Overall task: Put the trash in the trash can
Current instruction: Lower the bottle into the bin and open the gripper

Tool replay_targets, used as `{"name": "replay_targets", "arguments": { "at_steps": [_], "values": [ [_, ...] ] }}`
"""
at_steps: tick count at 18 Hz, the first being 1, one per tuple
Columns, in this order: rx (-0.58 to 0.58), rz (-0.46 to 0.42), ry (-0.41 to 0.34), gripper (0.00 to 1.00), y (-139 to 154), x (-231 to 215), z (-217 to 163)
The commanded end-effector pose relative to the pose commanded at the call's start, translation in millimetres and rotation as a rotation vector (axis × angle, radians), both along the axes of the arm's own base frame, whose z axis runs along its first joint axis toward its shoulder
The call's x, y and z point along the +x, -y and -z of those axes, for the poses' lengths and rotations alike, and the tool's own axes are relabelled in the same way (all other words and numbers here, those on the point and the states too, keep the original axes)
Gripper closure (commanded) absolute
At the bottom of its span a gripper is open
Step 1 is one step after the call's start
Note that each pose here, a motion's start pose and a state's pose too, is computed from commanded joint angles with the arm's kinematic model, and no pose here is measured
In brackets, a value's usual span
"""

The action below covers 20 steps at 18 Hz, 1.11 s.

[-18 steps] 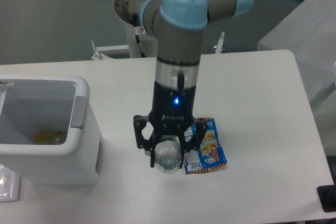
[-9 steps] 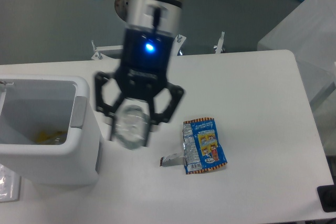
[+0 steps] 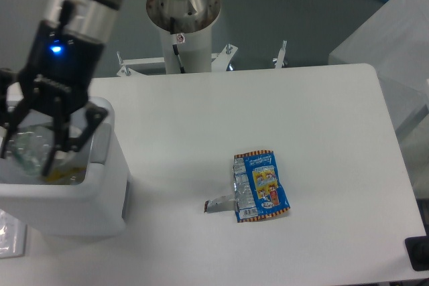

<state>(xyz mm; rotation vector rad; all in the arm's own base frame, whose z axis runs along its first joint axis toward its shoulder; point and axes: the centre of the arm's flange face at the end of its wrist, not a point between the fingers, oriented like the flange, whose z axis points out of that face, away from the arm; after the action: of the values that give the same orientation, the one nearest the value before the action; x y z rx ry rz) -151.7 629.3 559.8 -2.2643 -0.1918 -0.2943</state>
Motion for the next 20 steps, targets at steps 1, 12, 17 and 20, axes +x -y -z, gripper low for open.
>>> {"name": "replay_targets", "arguments": {
  "at_steps": [1, 12, 17, 20],
  "values": [
    [-0.008, 0.010, -0.002, 0.42, -1, 3, 5],
    [-0.087, 0.062, 0.025, 0.34, 11, 34, 52],
    [-0.074, 0.088, -0.009, 0.09, 21, 39, 46],
    [-0.067, 0.072, -0.012, 0.00, 22, 35, 39]
  ]
}}
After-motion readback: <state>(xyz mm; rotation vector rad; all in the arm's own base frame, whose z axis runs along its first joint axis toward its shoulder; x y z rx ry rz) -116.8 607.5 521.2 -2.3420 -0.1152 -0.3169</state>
